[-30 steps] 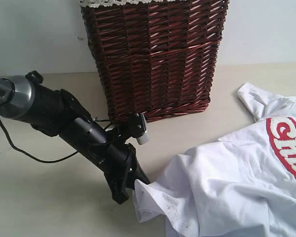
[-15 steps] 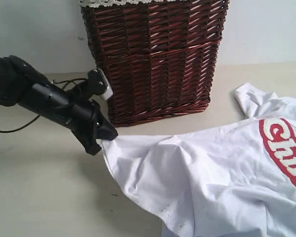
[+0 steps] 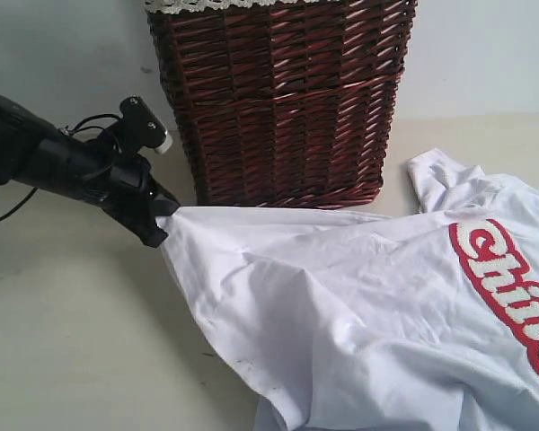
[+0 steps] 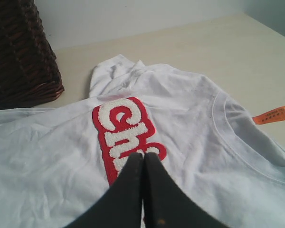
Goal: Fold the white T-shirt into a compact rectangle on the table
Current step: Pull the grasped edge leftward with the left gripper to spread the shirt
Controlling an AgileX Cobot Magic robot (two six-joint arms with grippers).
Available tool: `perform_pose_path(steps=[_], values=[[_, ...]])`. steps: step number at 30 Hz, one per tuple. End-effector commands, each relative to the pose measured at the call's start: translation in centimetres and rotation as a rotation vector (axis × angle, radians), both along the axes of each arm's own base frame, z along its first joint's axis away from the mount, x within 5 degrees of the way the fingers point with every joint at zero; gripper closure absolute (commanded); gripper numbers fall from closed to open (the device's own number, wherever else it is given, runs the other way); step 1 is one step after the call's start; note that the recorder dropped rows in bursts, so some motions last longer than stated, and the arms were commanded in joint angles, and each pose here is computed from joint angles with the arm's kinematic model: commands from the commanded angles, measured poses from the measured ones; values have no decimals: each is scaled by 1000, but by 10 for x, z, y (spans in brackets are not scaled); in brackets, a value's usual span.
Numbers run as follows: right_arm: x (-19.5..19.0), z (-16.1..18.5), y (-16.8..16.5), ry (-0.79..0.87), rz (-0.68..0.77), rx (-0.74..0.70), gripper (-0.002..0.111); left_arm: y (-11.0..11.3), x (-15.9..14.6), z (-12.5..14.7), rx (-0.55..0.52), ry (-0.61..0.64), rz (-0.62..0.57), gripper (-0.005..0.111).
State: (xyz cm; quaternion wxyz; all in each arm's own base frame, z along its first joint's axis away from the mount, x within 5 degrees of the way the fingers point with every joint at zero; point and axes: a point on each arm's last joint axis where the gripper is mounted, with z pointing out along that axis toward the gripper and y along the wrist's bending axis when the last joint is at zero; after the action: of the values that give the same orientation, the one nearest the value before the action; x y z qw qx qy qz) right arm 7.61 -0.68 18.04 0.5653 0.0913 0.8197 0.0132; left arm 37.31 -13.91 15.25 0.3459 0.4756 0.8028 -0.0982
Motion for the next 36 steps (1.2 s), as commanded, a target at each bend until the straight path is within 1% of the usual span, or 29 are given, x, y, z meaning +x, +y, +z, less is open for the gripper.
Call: perform_pose_path(steps=[1, 3, 4, 5, 6, 7, 8, 9, 10, 11, 12, 13, 15, 17, 18, 20, 23, 26, 27, 29, 32, 36], values=[[0, 0, 0, -12, 7, -8, 108, 2, 4, -3, 0, -11, 51, 103], [0, 0, 0, -12, 7, -8, 108, 2, 4, -3, -2, -16, 65, 93], [0, 0, 0, -12, 7, -8, 108, 2, 4, -3, -2, -16, 65, 77], [0, 0, 0, -12, 7, -8, 108, 2, 4, -3, -4, -14, 68, 71], [0, 0, 0, -12, 7, -8, 108, 2, 5, -3, -26, 6, 100, 58], [0, 0, 0, -12, 7, -8, 108, 2, 4, -2, -48, 28, 132, 54], [0, 0, 0, -12, 7, -8, 108, 2, -2, 3, -101, 98, 151, 52], [0, 0, 0, -12, 7, -8, 108, 2, -9, 9, -140, 162, 114, 53], [0, 0, 0, -12, 7, -8, 108, -1, -32, 22, -233, 320, -43, 56], [0, 0, 0, -12, 7, -8, 108, -4, -47, 29, -280, 396, -191, 59], [0, 0, 0, -12, 7, -8, 108, -7, -74, 37, -344, 482, -503, 65], [0, 0, 0, -12, 7, -8, 108, -7, -83, 28, -298, 439, -608, 68], [0, 0, 0, -12, 7, -8, 108, -11, -103, 14, -246, 416, -756, 70], [0, 0, 0, -12, 7, -8, 108, -19, -122, 4, -253, 402, -858, 70], [0, 0, 0, -12, 7, -8, 108, -25, -130, 1, -261, 398, -900, 70], [0, 0, 0, -12, 7, -8, 108, -44, -142, -3, -210, 383, -949, 70], [0, 0, 0, -12, 7, -8, 108, -64, -147, -9, -116, 307, -957, 70], [0, 0, 0, -12, 7, -8, 108, -81, -155, -12, -78, 279, -997, 71], [0, 0, 0, -12, 7, -8, 108, -85, -157, -13, -75, 281, -1010, 73], [0, 0, 0, -12, 7, -8, 108, -91, -160, -19, -56, 279, -1021, 82], [0, 0, 0, -12, 7, -8, 108, -97, -162, -29, -18, 276, -1026, 107], [0, 0, 0, -12, 7, -8, 108, -105, -169, -39, 10, 283, -1046, 106]])
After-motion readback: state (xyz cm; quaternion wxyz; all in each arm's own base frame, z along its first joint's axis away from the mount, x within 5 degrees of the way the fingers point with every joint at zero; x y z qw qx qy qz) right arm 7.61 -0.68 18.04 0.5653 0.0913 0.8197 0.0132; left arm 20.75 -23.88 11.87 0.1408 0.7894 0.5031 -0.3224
